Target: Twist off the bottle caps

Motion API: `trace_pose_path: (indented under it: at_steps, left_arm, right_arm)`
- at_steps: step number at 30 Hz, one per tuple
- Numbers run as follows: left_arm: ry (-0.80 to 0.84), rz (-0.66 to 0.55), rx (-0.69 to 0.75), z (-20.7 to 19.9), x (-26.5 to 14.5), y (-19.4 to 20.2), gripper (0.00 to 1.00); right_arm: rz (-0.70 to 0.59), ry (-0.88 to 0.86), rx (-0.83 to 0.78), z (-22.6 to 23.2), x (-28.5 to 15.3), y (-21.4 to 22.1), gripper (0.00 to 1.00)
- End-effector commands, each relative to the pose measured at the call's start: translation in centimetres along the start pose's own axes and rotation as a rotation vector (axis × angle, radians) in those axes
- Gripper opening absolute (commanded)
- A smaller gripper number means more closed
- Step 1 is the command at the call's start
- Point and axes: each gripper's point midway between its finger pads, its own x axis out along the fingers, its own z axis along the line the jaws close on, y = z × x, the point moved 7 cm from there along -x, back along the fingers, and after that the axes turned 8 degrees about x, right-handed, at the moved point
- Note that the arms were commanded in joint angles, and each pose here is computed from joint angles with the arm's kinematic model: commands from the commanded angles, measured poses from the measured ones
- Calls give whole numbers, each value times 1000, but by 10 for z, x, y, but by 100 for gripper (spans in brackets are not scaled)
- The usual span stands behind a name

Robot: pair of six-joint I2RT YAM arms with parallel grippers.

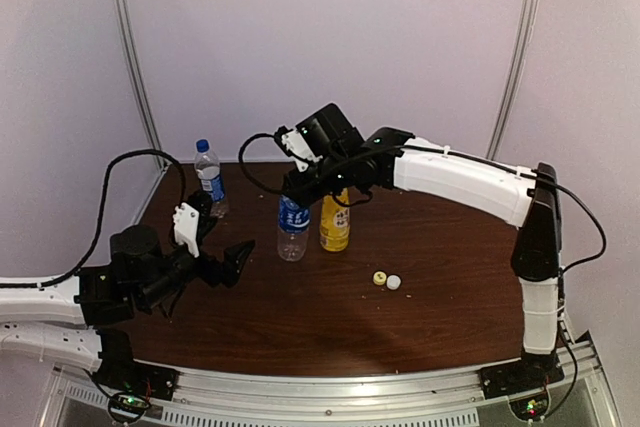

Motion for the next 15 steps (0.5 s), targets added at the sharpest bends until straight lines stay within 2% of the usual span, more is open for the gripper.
trace_pose_path:
  at_steps: [1, 10, 15]
  left_arm:
    - [-54, 0, -18, 8, -3, -4, 98]
    - [-82, 5, -23, 11, -4, -5, 98]
    - [-70, 39, 5, 10, -3, -10, 98]
  right_arm:
    - [14, 87, -48, -8, 10, -5, 5]
    - [64, 116, -81, -12, 30, 8, 13]
    - [89, 118, -85, -13, 37, 14, 26]
